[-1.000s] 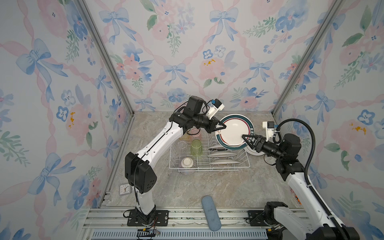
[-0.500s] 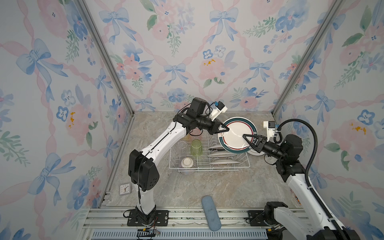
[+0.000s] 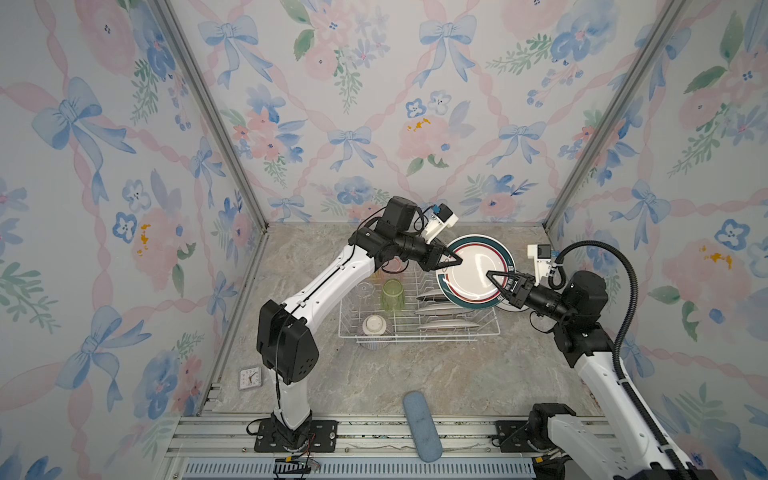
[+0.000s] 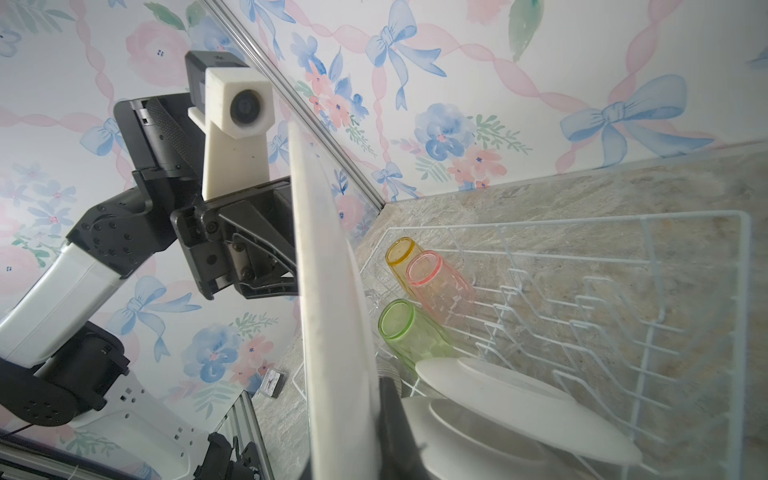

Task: Unload the mixed dishes from the dish rack
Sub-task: 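Open the left gripper and draw it back while the right gripper holds the plate, then lower the red-rimmed plate onto the teal-rimmed plate with the right gripper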

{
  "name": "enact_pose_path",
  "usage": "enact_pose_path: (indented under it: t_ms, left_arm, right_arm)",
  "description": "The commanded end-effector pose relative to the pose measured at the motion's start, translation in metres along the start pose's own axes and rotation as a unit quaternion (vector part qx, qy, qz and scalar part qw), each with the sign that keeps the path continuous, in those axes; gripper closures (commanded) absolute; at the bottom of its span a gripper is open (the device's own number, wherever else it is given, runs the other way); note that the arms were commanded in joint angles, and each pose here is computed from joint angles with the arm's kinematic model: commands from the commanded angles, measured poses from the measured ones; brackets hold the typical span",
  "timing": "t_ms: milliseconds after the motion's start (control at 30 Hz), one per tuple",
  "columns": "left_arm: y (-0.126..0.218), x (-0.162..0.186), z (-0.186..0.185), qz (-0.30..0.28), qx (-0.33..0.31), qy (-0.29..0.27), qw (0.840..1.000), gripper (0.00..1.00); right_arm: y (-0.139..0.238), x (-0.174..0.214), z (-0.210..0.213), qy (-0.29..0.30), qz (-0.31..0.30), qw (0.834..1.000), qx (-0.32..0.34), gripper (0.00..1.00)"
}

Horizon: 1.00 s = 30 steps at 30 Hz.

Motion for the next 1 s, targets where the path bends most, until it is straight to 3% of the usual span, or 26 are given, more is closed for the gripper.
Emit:
enact_pose_path:
  t_ms: [0, 133, 267, 433, 533, 700, 967]
  left_arm:
    - [0.020, -0.007, -0.015, -0.026, -0.044, -0.040, 0.998, 0.77]
    - [0.037, 0.000, -0.014, -0.039, -0.139, -0.046, 0.988, 0.78]
    - [0.059, 0.018, -0.008, -0.049, -0.266, -0.037, 0.962, 0.79]
    - [0.077, 0.052, -0.006, -0.064, -0.359, -0.016, 0.931, 0.79]
    - [0.077, 0.073, -0.009, -0.067, -0.370, -0.010, 0.926, 0.79]
    - [0.074, 0.095, -0.015, -0.087, -0.367, -0.021, 0.926, 0.80]
    - [0.062, 0.103, -0.019, -0.096, -0.359, -0.046, 0.927, 0.79]
  right_arm:
    - [0.004, -0.009, 0.002, 0.006, -0.010, 1.000, 0.028, 1.00]
    - [0.013, -0.013, -0.014, -0.019, -0.018, 0.997, 0.073, 1.00]
    - [0.030, -0.021, -0.040, -0.058, -0.040, 0.986, 0.148, 1.00]
    - [0.057, -0.023, -0.082, -0.126, -0.068, 0.956, 0.256, 1.00]
    - [0.070, -0.018, -0.108, -0.148, -0.075, 0.931, 0.325, 1.00]
    - [0.083, -0.008, -0.146, -0.181, -0.090, 0.902, 0.380, 1.00]
    - [0.076, 0.009, -0.189, -0.229, -0.090, 0.888, 0.390, 1.00]
Point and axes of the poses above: each gripper's point midway between its finger pads, its own y axis back along the fingers, its own z axis along the line the jaws close on, x = y × z, the point moved 9 cm from there along y, back along the fingers, and after that the axes turned 5 degrees about y, right-handed, at the moved point
